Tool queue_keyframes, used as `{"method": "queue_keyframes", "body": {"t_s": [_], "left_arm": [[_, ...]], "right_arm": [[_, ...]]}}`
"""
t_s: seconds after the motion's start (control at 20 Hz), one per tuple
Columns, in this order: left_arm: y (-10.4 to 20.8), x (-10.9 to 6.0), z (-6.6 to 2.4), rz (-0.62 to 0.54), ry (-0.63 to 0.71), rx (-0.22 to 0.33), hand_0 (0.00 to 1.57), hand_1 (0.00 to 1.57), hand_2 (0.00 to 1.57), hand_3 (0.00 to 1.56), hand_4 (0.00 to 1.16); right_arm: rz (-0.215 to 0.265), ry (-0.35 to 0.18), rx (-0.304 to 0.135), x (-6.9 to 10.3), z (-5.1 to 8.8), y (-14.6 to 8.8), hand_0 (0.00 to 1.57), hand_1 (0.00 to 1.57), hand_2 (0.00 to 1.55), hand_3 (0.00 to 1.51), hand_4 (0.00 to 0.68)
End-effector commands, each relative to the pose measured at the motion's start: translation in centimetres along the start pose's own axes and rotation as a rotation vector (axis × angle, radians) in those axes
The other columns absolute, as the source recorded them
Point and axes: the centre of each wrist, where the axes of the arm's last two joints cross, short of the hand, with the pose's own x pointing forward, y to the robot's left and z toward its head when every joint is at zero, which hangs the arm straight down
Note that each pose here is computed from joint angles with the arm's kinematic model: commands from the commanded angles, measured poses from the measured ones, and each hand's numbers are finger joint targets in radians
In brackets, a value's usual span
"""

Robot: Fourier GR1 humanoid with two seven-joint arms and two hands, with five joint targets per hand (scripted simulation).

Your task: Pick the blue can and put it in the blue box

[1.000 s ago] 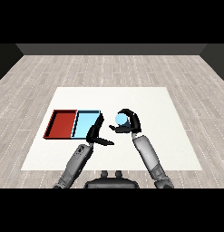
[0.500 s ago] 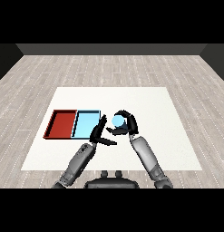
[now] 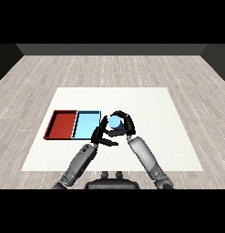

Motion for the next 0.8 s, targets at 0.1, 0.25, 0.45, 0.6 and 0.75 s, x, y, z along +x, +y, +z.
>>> {"method": "queue_keyframes", "body": {"t_s": [0.1, 0.25, 0.45, 0.6, 0.75], "left_arm": [[-0.1, -1.2, -0.61, 0.001, -0.019, -0.007, 0.0, 0.0, 0.0, 0.0, 0.0], [-0.4, 0.1, -1.25, 0.009, -0.019, -0.018, 0.0, 0.0, 0.0, 0.0, 0.0], [-1.9, -0.1, -1.94, -0.006, -0.028, -0.013, 0.0, 0.0, 0.0, 0.0, 0.0], [-1.8, -1.0, -1.62, 0.005, -0.022, -0.031, 0.0, 0.0, 0.0, 0.0, 0.0], [-2.4, 0.2, -1.72, 0.061, -0.038, -0.056, 0.0, 0.0, 0.0, 0.0, 0.0]], "right_arm": [[-0.036, 0.0, 0.0, 0.1, -1.0, 0.0, 1.46, 1.46, 1.45, 1.4, 0.605], [-0.068, 0.005, -0.001, 0.2, -1.4, 2.4, 1.46, 1.46, 1.45, 1.39, 0.628], [-0.109, 0.018, -0.005, -1.4, 0.7, 1.2, 1.45, 1.45, 1.45, 1.38, 0.602], [-0.157, 0.004, -0.03, 0.0, 1.1, 1.9, 1.46, 1.46, 1.45, 1.39, 0.597], [-0.157, 0.001, -0.004, -0.7, 0.3, 2.7, 1.45, 1.45, 1.45, 1.39, 0.602]]}}
